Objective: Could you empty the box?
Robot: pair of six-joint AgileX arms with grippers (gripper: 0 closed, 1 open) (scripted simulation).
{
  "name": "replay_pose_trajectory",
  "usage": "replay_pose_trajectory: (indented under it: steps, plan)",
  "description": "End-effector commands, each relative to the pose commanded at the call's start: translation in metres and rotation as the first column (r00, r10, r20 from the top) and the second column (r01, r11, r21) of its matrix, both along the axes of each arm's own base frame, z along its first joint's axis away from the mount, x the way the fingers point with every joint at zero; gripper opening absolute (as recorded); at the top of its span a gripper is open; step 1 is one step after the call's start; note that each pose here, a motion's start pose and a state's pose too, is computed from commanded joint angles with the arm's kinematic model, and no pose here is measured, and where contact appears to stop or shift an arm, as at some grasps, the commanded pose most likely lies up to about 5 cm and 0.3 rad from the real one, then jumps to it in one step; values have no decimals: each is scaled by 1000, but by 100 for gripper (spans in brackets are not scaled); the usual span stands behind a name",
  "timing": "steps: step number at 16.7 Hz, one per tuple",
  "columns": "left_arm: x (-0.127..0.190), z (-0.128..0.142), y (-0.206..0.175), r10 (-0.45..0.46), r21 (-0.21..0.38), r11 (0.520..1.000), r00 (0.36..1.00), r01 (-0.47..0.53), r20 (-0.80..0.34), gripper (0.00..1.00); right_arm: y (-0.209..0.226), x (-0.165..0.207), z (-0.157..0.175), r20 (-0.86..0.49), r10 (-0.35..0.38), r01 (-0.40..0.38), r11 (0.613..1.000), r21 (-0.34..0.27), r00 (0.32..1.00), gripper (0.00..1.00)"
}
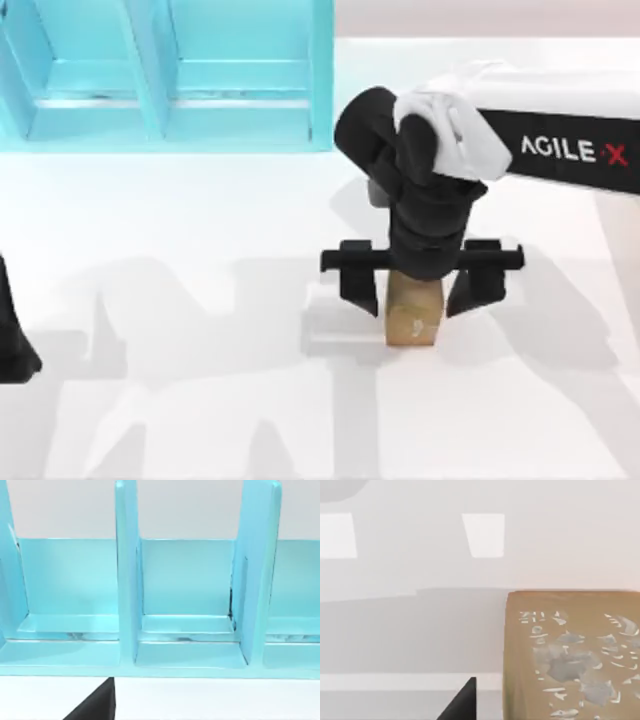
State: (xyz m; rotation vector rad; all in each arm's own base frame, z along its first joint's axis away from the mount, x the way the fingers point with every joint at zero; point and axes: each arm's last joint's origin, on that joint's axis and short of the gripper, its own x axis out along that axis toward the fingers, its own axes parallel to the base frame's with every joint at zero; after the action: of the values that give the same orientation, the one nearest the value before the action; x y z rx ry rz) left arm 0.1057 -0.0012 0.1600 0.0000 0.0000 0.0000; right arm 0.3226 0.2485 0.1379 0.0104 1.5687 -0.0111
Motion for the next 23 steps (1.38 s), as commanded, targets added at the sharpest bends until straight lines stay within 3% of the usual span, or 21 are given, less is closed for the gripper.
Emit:
replay_pose_trajectory:
  steps: [10, 18, 23]
  plan:
    - [0, 0, 0, 0, 0, 1000, 1000, 0, 0, 100, 0, 1, 1, 1, -2, 2, 1000, 1, 1000, 100]
    - [0, 0, 0, 0, 0, 1000, 1000, 0, 0, 100, 0, 1, 74, -3, -1, 1, 1000, -3, 1000, 100]
    - [0, 0, 0, 0, 0, 1000, 1000, 0, 0, 100, 0, 0, 78, -2, 0, 0, 1000, -2, 1000, 100]
